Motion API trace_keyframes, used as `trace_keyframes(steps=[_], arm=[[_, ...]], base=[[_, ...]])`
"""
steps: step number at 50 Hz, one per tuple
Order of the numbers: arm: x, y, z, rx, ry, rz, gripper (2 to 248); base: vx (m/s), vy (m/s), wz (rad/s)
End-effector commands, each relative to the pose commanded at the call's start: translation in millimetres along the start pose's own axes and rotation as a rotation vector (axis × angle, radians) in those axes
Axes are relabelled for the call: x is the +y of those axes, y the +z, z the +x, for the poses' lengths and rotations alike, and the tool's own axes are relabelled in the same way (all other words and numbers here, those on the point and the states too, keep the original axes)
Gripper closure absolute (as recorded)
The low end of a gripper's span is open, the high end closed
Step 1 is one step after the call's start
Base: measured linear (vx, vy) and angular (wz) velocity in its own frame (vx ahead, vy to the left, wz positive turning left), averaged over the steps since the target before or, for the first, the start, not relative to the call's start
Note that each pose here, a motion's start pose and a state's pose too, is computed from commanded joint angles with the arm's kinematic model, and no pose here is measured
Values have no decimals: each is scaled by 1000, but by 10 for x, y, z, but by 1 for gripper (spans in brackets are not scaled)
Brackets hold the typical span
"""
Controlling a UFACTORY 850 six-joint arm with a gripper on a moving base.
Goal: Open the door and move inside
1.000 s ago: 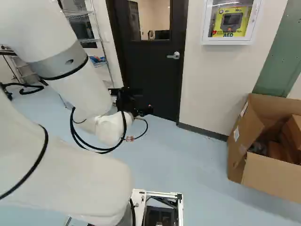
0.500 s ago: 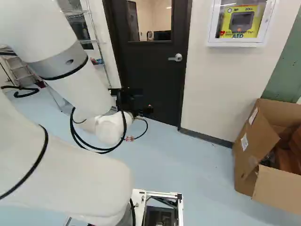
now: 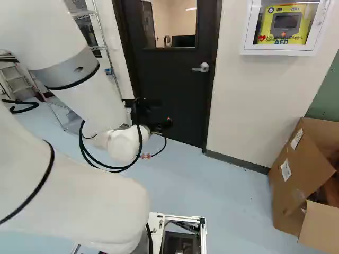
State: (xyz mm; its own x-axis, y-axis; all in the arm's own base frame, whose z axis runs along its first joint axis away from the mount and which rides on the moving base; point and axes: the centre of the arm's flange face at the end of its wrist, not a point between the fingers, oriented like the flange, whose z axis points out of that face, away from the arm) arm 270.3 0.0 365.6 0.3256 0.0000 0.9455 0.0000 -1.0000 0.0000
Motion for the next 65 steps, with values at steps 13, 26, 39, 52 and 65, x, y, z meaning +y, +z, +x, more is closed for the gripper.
trace_keyframes(steps=[13,26,39,52,65], arm=[[0,0,0,0,0,0,3],[0,0,0,0,0,0,3],[0,0,0,0,0,0,3],[0,0,0,0,0,0,3],[0,0,0,0,0,0,3]], base=[[189,73,-27],[197,77,-22],[200,68,-71],[201,31,-270],[200,24,-293]])
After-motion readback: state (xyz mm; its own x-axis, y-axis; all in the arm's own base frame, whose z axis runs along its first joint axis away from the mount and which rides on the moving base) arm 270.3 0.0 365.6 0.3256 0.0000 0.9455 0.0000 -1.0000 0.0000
